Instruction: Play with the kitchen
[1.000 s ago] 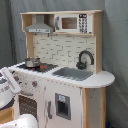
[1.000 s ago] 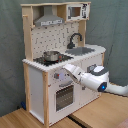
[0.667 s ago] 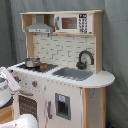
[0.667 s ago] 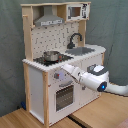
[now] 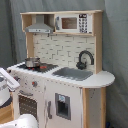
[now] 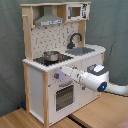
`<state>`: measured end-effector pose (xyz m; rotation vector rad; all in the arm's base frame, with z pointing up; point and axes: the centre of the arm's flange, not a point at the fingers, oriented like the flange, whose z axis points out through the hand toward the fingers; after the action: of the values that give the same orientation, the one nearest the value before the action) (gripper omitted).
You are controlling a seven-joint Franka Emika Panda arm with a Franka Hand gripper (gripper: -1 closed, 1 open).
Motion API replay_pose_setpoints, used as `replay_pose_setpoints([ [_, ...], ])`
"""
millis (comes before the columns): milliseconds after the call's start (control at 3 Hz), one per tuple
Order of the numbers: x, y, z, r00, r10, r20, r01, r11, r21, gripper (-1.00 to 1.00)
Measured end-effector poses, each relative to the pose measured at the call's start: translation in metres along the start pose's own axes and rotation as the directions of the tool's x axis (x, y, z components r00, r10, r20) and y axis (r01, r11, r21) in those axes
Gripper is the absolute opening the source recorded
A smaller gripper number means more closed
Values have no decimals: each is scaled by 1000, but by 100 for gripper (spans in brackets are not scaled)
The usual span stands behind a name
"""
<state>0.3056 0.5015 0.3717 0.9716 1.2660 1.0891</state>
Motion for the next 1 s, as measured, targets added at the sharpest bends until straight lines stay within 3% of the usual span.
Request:
replay_pose_setpoints([
  [333,0,-4,1,992,-124,0,124,992,5,100],
  [667,-1,-12,5,970,-243,3,243,970,18,100],
  [1000,0,-25,9,933,-359,-3,359,933,38,100],
])
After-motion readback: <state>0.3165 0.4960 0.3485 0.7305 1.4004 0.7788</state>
